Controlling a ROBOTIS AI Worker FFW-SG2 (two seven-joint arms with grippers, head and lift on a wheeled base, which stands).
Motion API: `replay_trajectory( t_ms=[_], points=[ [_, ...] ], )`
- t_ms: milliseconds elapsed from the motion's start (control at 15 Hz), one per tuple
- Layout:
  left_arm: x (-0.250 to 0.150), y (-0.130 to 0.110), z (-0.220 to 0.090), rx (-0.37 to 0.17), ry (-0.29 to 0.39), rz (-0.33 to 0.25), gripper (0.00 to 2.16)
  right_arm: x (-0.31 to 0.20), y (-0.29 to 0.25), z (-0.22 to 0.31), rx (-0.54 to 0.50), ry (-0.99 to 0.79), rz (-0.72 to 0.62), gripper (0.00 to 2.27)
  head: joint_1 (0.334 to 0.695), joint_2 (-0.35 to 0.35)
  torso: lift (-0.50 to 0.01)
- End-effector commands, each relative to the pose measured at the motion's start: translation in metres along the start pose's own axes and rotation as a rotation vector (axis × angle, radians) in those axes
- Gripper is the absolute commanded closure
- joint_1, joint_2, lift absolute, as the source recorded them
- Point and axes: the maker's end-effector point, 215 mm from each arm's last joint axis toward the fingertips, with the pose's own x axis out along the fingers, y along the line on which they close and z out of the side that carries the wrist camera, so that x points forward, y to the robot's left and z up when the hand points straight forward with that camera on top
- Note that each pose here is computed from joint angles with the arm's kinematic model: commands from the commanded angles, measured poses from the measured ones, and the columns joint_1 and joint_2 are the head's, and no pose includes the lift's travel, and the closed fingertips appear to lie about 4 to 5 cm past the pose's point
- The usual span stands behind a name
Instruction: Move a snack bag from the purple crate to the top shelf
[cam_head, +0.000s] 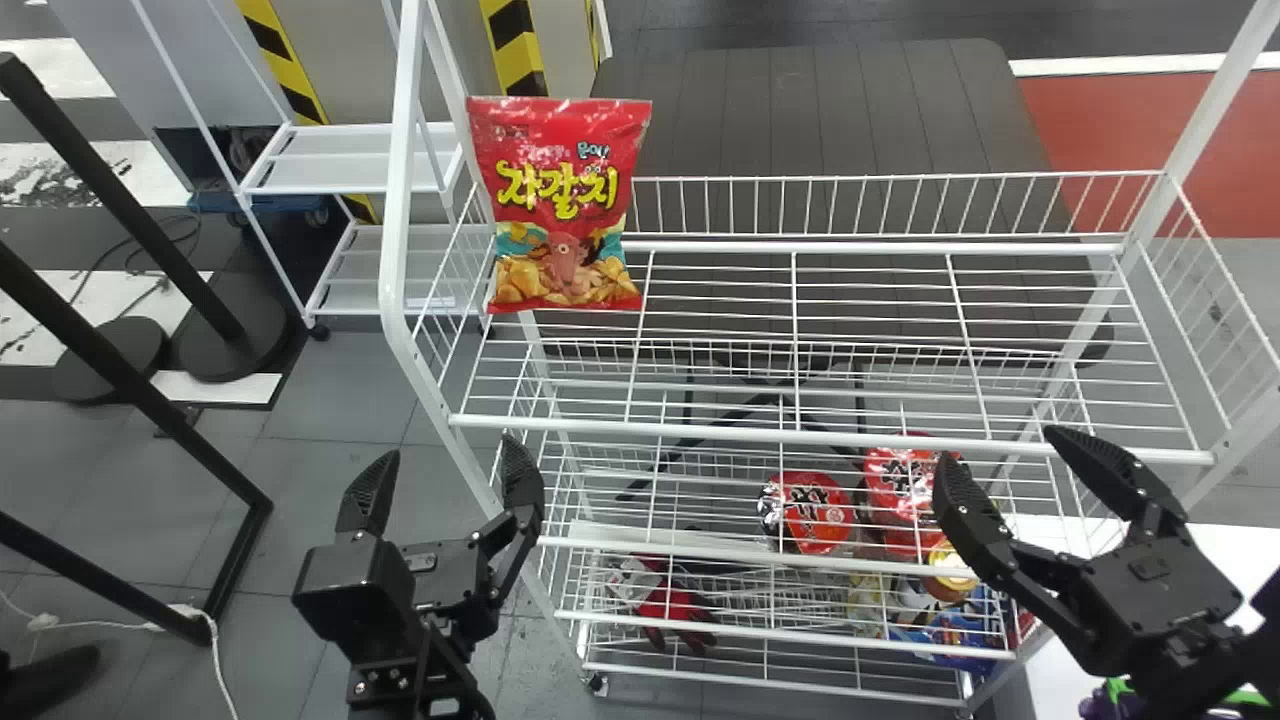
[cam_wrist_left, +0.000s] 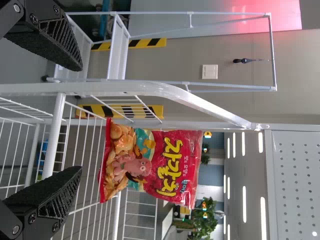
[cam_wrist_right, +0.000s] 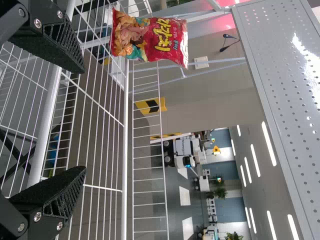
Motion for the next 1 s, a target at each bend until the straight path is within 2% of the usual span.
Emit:
replay_trajectory(
  t_ms=[0,933],
  points=[
    [-0.0011,-0.002,-0.0008,-0.002,0.002,-0.002,0.12,-0.0011,0.0004,0.0013,-0.002,-0.006,-0.001,0.14,0.695,0.134,0.001],
    [-0.0011,-0.0035,0.0016,-0.002,-0.009,0.002,0.12,0.0006,0.0019,0.0052,-0.001,-0.021,-0.013,0.13,0.695,0.13,-0.011]
  ],
)
